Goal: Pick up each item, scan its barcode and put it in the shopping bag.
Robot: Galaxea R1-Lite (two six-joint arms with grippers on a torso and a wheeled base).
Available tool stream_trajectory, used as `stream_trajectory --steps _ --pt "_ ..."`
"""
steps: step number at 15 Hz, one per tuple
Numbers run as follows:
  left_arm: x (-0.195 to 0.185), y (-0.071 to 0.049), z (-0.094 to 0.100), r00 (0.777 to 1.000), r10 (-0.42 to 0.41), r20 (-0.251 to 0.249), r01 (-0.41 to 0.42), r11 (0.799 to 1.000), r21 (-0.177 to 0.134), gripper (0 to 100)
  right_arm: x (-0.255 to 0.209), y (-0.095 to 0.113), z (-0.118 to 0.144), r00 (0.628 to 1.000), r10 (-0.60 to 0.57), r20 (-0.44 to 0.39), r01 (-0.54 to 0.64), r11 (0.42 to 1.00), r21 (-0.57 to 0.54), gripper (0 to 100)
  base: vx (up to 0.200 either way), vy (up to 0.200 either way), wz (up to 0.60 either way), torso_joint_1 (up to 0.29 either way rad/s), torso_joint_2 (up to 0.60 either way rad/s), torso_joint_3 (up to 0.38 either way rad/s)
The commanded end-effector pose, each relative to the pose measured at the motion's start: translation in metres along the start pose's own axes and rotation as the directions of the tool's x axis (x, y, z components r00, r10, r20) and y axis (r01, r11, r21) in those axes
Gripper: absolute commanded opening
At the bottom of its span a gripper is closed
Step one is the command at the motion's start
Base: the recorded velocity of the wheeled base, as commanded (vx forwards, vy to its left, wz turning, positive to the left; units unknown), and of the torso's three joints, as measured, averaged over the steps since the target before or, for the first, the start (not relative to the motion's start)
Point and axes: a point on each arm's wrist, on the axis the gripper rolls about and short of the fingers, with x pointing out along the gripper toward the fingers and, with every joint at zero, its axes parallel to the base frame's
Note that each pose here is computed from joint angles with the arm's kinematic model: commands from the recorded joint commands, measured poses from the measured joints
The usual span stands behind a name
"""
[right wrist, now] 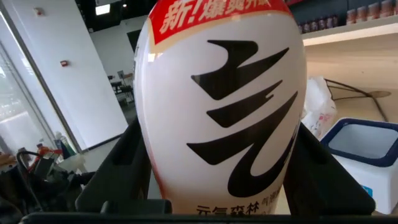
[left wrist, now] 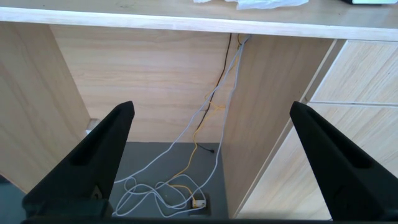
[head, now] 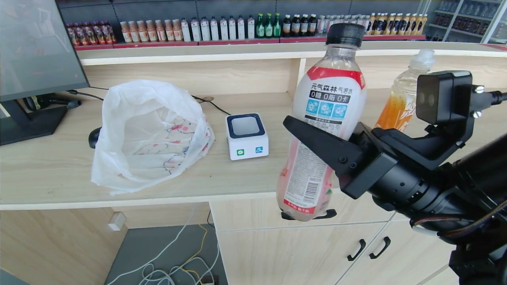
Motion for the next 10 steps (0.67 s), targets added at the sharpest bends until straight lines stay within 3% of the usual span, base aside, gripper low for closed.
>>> stream_trajectory --steps 1,6,8,10 --pt "0.000 0.000 0.000 1.000 0.001 0.001 -0.001 1.000 -0.001 100 -0.016 0.004 0.001 0.999 -0.027 -0.019 0.026 0.999 -0.026 0 0.000 0.000 0.00 0.000 0.00 0.000" --pt "0.000 0.000 0.000 1.000 0.001 0.001 -0.001 1.000 -0.001 100 -0.028 0.016 0.029 0.988 -0.118 0.097 0.134 0.975 -0.177 0 0.000 0.000 0.00 0.000 0.00 0.000" --pt "0.000 0.000 0.000 1.000 0.001 0.001 -0.001 1.000 0.001 100 -0.038 0.019 0.038 0.979 -0.189 0.076 0.202 0.949 -0.242 0 0.000 0.000 0.00 0.000 0.00 0.000" --pt "0.000 0.000 0.000 1.000 0.001 0.001 -0.001 1.000 0.001 100 -0.051 0.022 0.051 0.928 -0.372 0.033 0.362 0.876 -0.318 0 0.000 0.000 0.00 0.000 0.00 0.000"
